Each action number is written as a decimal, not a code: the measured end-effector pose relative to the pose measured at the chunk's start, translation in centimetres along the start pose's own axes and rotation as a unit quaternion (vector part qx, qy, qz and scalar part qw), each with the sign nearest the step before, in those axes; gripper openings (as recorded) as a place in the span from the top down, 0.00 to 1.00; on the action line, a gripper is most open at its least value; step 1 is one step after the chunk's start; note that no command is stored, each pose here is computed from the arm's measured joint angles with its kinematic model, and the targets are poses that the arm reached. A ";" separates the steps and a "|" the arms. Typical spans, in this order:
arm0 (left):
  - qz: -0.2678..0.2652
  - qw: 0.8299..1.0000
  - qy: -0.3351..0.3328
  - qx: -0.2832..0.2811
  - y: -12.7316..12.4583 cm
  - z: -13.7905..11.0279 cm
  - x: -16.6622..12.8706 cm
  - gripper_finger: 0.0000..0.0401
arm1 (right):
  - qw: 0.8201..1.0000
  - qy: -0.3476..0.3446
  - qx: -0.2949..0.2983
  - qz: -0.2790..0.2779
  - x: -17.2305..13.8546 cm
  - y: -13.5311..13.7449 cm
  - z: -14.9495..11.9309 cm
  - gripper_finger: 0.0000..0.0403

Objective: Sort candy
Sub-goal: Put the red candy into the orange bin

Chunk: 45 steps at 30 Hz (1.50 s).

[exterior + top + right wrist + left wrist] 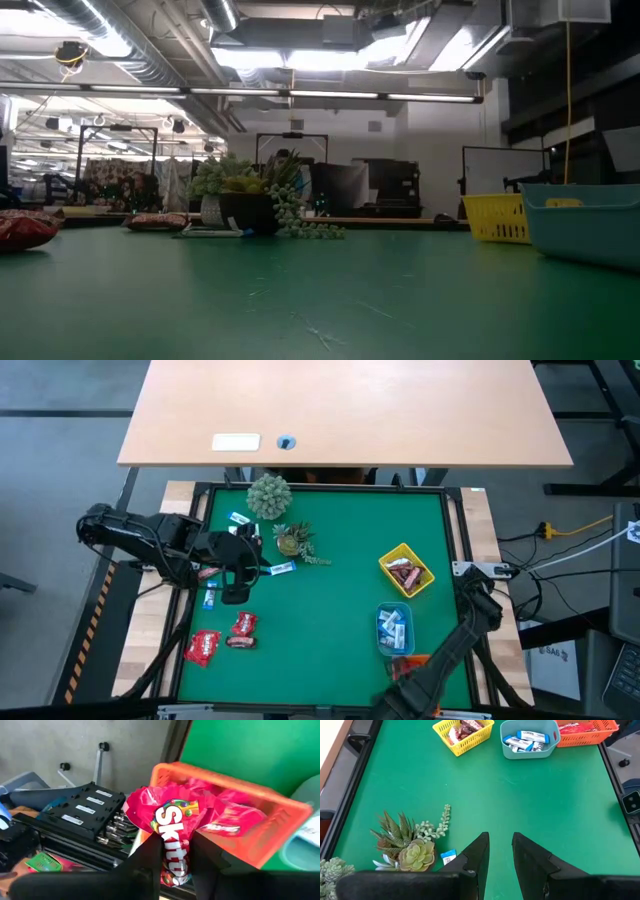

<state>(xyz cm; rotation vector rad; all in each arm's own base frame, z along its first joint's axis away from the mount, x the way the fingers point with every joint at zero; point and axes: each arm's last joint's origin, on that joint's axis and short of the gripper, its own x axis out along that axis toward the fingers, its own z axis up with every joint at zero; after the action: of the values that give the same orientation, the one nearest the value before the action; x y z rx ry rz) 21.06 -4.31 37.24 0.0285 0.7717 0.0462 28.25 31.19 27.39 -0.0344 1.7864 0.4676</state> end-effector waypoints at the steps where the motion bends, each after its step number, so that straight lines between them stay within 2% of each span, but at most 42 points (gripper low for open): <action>1: 0.000 1.000 0.000 0.000 0.0 0.0 0.0 0.80 | 1.000 0.001 0.006 -0.003 0.2 0.4 -0.2 0.80; 8: 0.000 1.000 0.000 0.000 0.0 0.0 0.0 0.80 | 0.998 -0.008 0.059 -0.032 1.0 2.0 -1.2 0.67; 17: -0.003 1.000 0.001 0.000 0.0 0.0 0.0 0.80 | 0.996 -0.014 0.074 -0.039 1.0 2.0 -1.2 0.45; 23: -0.055 0.998 0.025 -0.022 -0.3 -0.3 0.1 0.74 | 0.996 -0.017 0.078 -0.042 0.9 1.7 -1.0 0.40; 28: -0.092 0.990 0.093 -0.057 -0.7 -1.0 0.7 0.63 | 0.996 -0.018 0.078 -0.042 0.9 1.7 -1.0 0.40; 32: -0.098 0.977 0.165 -0.090 -1.3 -2.3 1.9 0.54 | 0.995 -0.019 0.094 -0.041 0.9 1.8 -1.0 0.40; 36: -0.077 0.964 0.217 -0.131 -2.1 -4.3 3.6 0.48 | 0.992 -0.028 0.114 -0.046 0.9 1.7 -0.9 0.40; 41: -0.042 0.958 0.261 -0.108 -2.7 -7.7 6.1 0.47 | 0.990 -0.060 0.112 -0.053 0.9 1.8 -0.5 0.40; 45: -0.042 0.958 0.271 -0.085 -2.9 -10.3 8.1 0.48 | 0.989 -0.095 0.105 -0.049 0.8 2.1 0.0 0.40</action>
<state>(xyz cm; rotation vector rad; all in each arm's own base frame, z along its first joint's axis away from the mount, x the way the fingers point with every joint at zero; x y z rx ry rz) 19.75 -6.74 24.06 -0.1881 1.3143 0.0400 27.51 33.28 27.23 0.0664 1.6288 0.2036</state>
